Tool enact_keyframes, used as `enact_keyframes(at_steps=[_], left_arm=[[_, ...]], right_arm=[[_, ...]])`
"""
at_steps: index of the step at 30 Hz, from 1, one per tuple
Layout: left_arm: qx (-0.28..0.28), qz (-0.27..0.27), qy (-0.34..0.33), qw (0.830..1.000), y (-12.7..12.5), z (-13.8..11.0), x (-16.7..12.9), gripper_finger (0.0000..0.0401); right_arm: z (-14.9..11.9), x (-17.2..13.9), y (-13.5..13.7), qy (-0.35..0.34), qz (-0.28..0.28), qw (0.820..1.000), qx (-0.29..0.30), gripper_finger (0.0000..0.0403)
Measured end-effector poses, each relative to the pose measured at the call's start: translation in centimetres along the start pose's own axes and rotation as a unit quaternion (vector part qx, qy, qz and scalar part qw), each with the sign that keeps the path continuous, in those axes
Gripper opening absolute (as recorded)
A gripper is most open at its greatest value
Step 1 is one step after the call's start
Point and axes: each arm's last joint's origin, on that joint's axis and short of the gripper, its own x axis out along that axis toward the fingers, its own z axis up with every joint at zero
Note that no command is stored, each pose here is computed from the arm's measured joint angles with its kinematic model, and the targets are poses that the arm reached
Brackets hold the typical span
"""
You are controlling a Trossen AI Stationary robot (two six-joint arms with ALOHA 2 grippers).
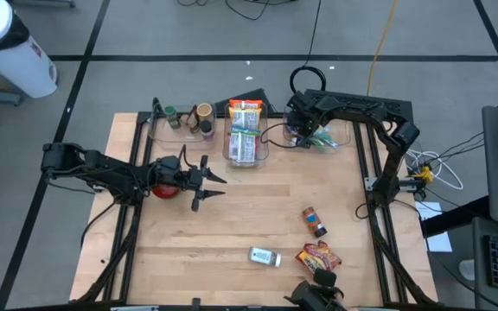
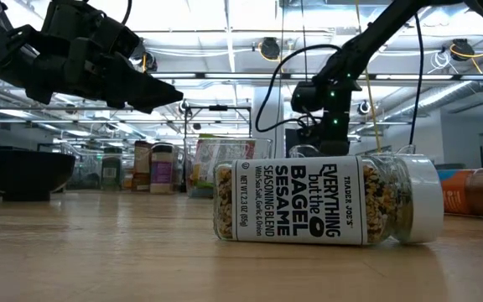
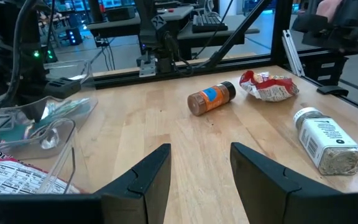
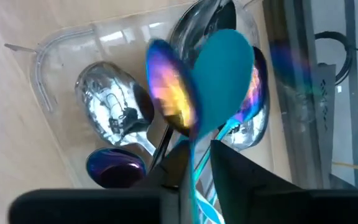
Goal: Pick & Place Food Item
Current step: Put the blue spoon into the right transparent bin, then put the white seasoning bottle into the left transparent bin
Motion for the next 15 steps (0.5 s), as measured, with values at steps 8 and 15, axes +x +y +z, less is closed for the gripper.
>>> enact_keyframes(at_steps=[8, 15], left_arm=[[-0.005, 0.0, 0.0, 1.0, 0.0, 0.0, 0.0, 0.017], [-0.007, 0.0, 0.0, 1.0, 0.0, 0.0, 0.0, 0.017]], right_arm=[[0.0, -2.4, 0.1, -0.029, -0.013, 0.999, 0.004, 0.0107], [0.1, -8.1, 1.8, -0.097, -0.055, 0.994, -0.012, 0.0118]])
